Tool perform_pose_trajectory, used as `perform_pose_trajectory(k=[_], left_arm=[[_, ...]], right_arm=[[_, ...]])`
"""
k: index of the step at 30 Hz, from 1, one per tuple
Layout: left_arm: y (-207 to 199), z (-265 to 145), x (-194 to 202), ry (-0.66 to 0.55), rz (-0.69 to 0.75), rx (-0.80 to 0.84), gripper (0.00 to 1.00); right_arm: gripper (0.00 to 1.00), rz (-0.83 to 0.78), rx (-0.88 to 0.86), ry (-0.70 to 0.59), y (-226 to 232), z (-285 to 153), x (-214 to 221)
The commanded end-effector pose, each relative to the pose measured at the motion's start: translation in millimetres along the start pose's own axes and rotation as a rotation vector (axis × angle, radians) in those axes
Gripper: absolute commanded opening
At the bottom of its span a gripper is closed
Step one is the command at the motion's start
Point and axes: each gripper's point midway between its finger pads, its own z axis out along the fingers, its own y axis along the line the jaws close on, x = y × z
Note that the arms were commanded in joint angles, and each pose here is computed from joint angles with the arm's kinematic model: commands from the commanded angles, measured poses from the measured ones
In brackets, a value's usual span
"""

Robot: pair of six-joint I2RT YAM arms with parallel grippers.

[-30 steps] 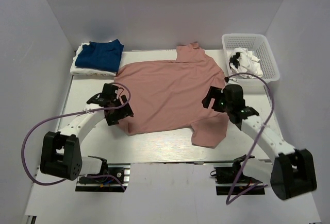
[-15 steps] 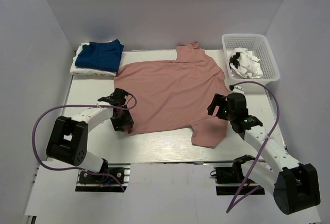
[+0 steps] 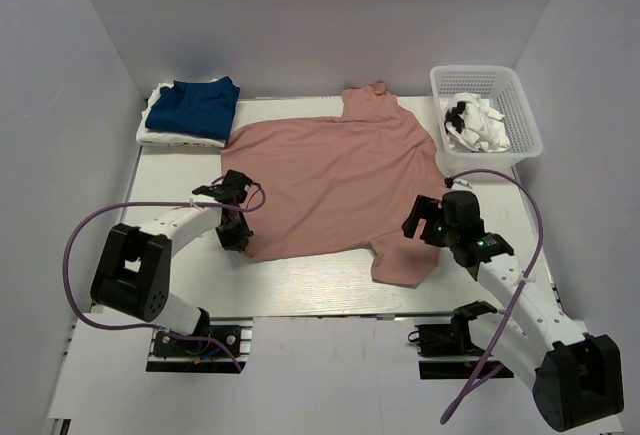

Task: Fold and stack the t-shirts

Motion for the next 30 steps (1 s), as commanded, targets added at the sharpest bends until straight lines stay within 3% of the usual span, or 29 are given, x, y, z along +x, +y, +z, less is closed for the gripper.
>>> perform_pose_trajectory(k=[1,6,13,20,28,29,30], left_arm=[[-2.4,-17.5,-12.4,-0.069,-0.026,0.019,0.0],[4.5,-18.1,-3.4,-0.069,-0.061,0.022,0.0],[5.1,-29.7,-6.9,-0.149,-0.101,0.087,0.0],[7.1,-32.7,-4.6,-0.161,-0.122,0.102,0.0],[7.0,-36.7,-5.2,-0.184,-0.137,0.126,0.0],[7.0,-36.7,-5.2,-0.184,-0.137,0.126,0.0],[7.0,-36.7,-5.2,-0.184,-0.137,0.126,0.0]], right_arm=[[0.9,0.033,-0.024,0.083,6.5,-15.5,14.4],[0.9,0.032,0.11,0.256,-16.9,-40.3,53.3],[0.9,0.051,0.003,0.402,4.8,-34.9,93.9],[0.71,0.065,0.022,0.488,5.4,-29.9,122.2],[0.64,0.08,0.086,0.536,-2.7,-29.5,136.1],[0.61,0.071,0.083,0.527,-1.4,-29.5,133.4],[0.48,0.059,0.121,0.5,-8.4,-27.3,128.9]])
